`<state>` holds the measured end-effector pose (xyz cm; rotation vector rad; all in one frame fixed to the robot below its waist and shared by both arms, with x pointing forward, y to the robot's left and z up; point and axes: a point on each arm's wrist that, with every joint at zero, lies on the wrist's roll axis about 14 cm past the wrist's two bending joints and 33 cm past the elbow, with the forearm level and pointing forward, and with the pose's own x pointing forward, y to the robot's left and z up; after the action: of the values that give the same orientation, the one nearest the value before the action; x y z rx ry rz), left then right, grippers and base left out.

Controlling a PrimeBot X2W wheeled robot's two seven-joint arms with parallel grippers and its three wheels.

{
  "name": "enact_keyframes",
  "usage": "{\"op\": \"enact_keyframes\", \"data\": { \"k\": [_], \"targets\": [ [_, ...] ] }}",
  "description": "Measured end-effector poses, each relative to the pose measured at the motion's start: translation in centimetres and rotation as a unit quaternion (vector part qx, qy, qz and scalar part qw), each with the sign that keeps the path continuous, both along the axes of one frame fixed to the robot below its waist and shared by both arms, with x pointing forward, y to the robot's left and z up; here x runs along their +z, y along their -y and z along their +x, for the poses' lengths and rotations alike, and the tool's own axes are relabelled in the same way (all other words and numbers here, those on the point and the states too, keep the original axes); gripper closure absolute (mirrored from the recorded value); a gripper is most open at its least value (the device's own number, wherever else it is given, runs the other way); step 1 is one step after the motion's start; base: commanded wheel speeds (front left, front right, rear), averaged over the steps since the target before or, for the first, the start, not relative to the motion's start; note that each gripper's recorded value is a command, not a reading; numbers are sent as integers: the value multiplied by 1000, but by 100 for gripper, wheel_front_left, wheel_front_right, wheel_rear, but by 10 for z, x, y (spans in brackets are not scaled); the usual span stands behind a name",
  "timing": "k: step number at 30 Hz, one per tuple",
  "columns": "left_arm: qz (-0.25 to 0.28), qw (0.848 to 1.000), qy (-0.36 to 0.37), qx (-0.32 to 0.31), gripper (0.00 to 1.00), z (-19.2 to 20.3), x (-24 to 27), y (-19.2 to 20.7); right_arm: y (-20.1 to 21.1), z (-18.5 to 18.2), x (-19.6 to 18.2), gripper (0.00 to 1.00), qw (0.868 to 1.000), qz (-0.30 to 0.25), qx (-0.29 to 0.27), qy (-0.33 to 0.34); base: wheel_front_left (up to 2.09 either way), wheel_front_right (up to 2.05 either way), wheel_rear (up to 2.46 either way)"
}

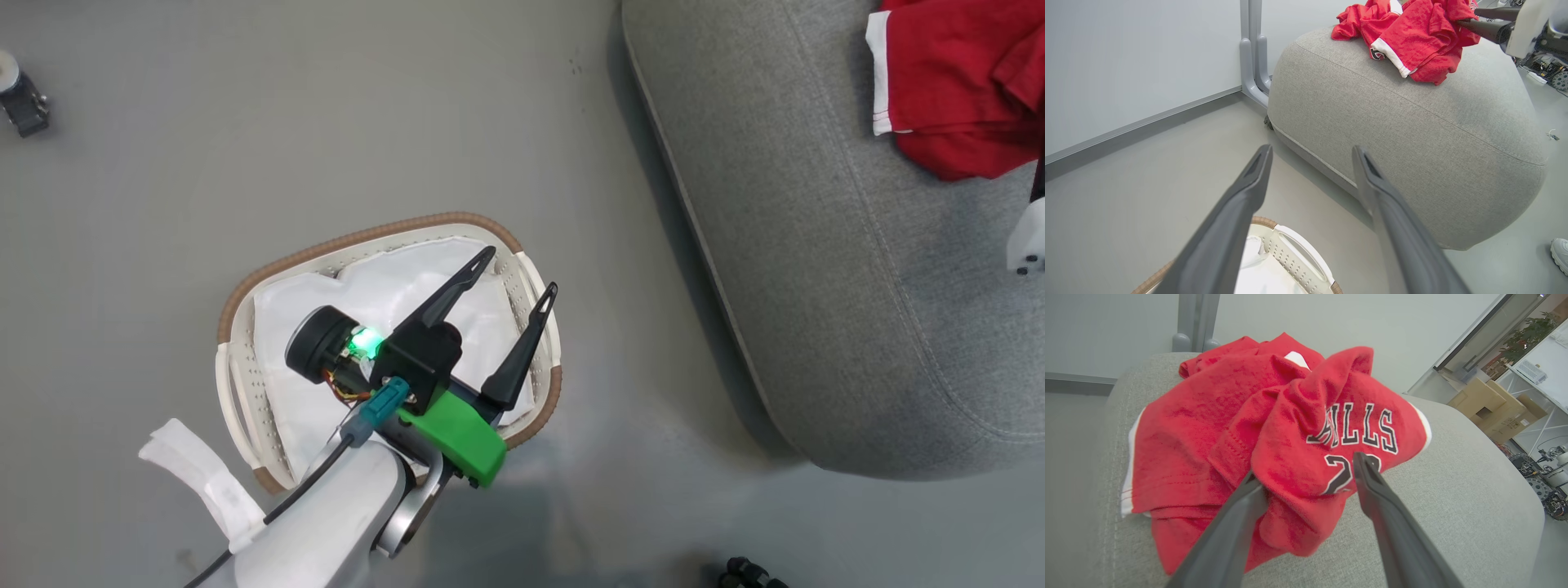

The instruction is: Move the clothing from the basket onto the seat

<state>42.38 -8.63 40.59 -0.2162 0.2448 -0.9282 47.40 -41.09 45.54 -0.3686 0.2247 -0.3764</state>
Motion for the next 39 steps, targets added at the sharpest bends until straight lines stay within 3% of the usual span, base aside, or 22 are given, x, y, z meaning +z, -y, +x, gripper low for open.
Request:
{"op": "enact_keyframes", "data": {
  "k": [12,24,39],
  "targets": [
    [-14,1000,18,15,0,-8,27,-1,-31,-53,7,0,999,30,16,29,0,0,0],
    [-22,993,40,109,0,2,57,-36,-70,-35,65,0,990,22,90,104,0,0,0],
    [-9,945,49,324,0,-14,70,-164,-201,-10,72,0,956,119,224,146,0,0,0]
  ]
}}
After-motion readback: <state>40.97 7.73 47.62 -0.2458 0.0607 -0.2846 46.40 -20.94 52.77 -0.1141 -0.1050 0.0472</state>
